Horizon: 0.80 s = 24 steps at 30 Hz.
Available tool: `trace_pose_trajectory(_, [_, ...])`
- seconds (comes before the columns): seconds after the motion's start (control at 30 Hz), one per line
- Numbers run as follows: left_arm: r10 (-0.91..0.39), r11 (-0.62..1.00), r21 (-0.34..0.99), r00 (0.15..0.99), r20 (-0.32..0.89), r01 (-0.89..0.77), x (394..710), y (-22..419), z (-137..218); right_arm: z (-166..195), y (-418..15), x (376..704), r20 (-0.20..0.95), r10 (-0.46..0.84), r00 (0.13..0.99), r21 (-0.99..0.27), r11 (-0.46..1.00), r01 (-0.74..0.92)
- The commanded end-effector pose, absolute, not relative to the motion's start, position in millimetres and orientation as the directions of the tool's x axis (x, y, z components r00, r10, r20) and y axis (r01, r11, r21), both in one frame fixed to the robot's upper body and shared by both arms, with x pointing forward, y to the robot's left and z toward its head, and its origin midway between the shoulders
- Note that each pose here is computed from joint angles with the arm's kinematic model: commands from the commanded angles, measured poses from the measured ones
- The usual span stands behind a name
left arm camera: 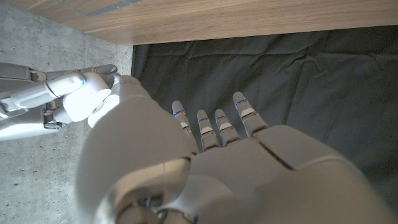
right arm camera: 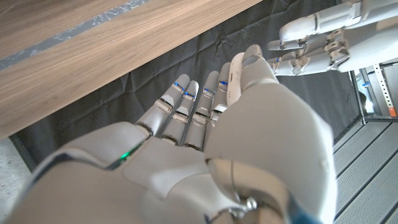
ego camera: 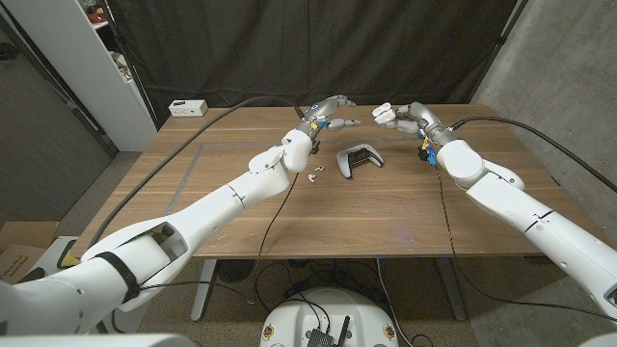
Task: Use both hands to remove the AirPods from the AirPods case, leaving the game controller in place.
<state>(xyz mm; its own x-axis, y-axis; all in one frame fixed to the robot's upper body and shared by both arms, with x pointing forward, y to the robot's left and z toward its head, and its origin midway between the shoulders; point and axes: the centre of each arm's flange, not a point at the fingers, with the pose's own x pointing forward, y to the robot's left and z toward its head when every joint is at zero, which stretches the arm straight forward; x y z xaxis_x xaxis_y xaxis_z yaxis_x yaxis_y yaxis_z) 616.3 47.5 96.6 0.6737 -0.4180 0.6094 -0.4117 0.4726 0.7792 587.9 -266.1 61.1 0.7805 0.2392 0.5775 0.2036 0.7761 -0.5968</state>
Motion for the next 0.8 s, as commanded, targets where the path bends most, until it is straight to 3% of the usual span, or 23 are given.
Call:
trace_pose_trajectory(0.03, [-0.464, 0.522, 0.772, 0.64, 0.613, -0.362, 618.0, 33.3, 99.3, 55.3, -256.4, 584.7, 0.57, 0.28, 0.772, -0.616, 0.768, 0.177])
trace_pose_trajectory(0.8, [-0.496, 0.658, 0.705, 0.551, 0.67, -0.265, 615.8, 21.1, 87.4, 51.0, -256.8, 580.1, 0.572, 0.292, 0.767, -0.623, 0.762, 0.175])
